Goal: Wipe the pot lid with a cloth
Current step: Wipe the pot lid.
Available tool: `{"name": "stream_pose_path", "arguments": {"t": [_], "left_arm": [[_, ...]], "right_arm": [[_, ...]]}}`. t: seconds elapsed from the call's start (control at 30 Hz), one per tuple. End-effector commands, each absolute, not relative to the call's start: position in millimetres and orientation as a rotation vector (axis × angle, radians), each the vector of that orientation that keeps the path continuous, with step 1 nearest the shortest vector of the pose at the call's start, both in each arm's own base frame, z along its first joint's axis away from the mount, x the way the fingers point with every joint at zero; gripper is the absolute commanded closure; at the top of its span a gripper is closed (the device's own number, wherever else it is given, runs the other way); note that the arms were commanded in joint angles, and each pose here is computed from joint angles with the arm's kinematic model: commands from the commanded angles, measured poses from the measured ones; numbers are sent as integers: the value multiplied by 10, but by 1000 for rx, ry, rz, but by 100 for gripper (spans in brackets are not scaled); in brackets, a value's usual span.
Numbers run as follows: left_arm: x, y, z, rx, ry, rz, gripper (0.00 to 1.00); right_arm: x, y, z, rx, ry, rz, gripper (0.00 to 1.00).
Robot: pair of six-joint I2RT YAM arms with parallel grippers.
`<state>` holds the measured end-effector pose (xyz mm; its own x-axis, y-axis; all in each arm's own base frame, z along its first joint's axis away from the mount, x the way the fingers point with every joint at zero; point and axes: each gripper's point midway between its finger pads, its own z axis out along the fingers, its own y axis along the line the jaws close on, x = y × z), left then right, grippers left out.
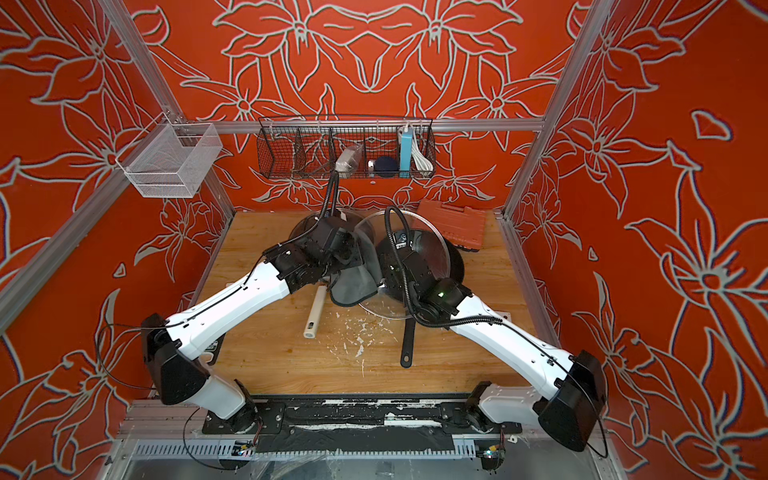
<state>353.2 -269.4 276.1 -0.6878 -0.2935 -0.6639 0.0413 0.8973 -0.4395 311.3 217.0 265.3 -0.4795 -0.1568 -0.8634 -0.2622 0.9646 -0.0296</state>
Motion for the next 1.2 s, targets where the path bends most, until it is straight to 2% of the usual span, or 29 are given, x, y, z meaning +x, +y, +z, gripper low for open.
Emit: {"name": "stream_pose_path", "arguments": {"t": [0.0,0.2,0.43,0.73,1.07,1.1,1.13,1.17], "left_arm": [[3265,-2625,2631,-156,2301,-524,100],[2834,-2519,2319,-124,2359,-540,100],[2584,-2563,2014,-11,2411,-551,100],[2609,-2629,1622,61,2440,-507,100],[2676,-2912,1174,162,2409,-602,100],[2674,-2933,1117,170,2412,-607,97],[2679,-2944,1065,176,2417,-606,87],[2680,-2956,1018,186,2419,-606,71]], "right_arm": [[3285,2164,3688,-90,1808,255,100],[3358,2015,3684,-63,1841,177,100],[3522,1838,3589,-34,1918,111,100],[3779,1575,3441,12,2001,73,100],[4016,1493,3024,32,2104,64,100],[4041,1499,2982,31,2114,64,100],[4067,1499,2947,33,2121,61,100],[4095,1500,2902,34,2130,60,100]]}}
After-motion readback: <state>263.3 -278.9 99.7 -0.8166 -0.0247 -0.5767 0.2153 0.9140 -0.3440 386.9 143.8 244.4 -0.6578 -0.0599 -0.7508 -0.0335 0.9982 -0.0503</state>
